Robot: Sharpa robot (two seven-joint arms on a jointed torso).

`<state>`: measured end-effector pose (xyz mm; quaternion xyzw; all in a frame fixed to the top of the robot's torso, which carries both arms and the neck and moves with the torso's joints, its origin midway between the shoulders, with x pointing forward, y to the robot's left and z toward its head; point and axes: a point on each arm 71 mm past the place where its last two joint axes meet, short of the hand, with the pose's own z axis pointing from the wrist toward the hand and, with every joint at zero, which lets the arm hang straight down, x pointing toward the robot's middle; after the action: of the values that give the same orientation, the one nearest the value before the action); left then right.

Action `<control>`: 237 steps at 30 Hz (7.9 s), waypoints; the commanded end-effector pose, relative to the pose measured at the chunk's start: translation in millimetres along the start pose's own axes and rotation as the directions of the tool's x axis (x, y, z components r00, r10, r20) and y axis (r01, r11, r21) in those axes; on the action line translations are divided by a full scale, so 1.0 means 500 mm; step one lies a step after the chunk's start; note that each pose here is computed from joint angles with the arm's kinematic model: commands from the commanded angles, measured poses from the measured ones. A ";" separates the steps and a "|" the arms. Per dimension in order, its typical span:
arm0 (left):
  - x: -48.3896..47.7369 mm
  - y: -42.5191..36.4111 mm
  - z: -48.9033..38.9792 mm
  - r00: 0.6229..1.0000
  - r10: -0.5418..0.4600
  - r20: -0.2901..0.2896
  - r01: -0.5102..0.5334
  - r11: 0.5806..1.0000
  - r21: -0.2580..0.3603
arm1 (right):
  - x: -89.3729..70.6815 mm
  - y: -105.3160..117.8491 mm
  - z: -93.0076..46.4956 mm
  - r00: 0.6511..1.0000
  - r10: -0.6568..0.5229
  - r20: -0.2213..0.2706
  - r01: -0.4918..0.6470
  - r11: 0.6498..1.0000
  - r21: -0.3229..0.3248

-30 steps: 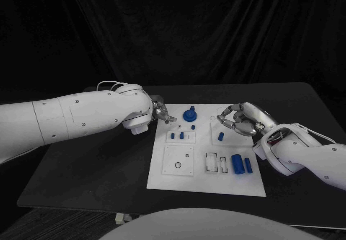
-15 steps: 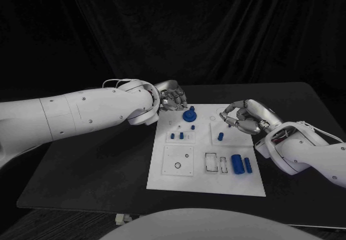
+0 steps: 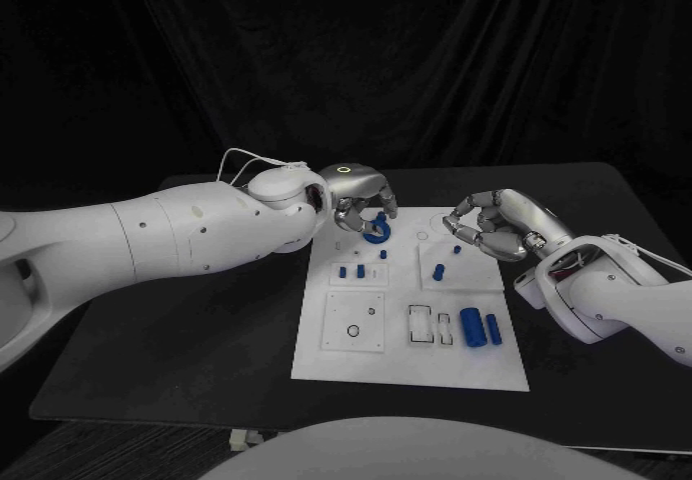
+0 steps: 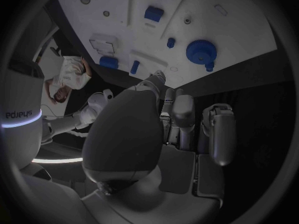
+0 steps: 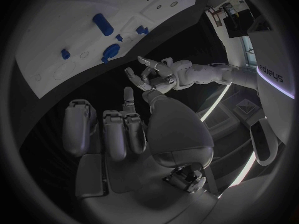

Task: Assemble the parts on the task board

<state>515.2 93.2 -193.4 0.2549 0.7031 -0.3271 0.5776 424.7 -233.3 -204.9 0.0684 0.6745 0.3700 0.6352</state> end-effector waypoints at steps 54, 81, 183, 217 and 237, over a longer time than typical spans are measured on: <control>0.107 -0.022 0.047 0.975 0.158 -0.153 -0.155 0.987 0.032 | 0.009 -0.006 0.004 1.000 -0.010 -0.017 0.010 1.000 -0.002; 0.125 -0.021 0.055 0.979 0.153 -0.138 -0.150 0.988 0.033 | 0.009 -0.006 0.003 1.000 -0.009 -0.020 0.010 1.000 0.003; 0.086 0.048 -0.043 0.986 0.103 -0.133 -0.111 0.993 -0.049 | 0.024 -0.019 -0.001 0.998 -0.006 -0.060 0.008 0.999 0.036; 0.106 0.041 -0.026 0.979 0.093 -0.182 -0.104 0.993 -0.050 | 0.025 -0.019 -0.003 0.998 -0.005 -0.063 0.007 0.999 0.038; 0.119 0.052 -0.028 0.973 0.085 -0.213 -0.102 0.992 -0.070 | 0.027 -0.019 -0.003 0.998 -0.004 -0.068 0.006 0.999 0.040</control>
<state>514.2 120.2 -252.1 0.2970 0.7534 -0.2425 0.5343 425.3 -233.1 -220.2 0.0655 0.6986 0.3617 0.6139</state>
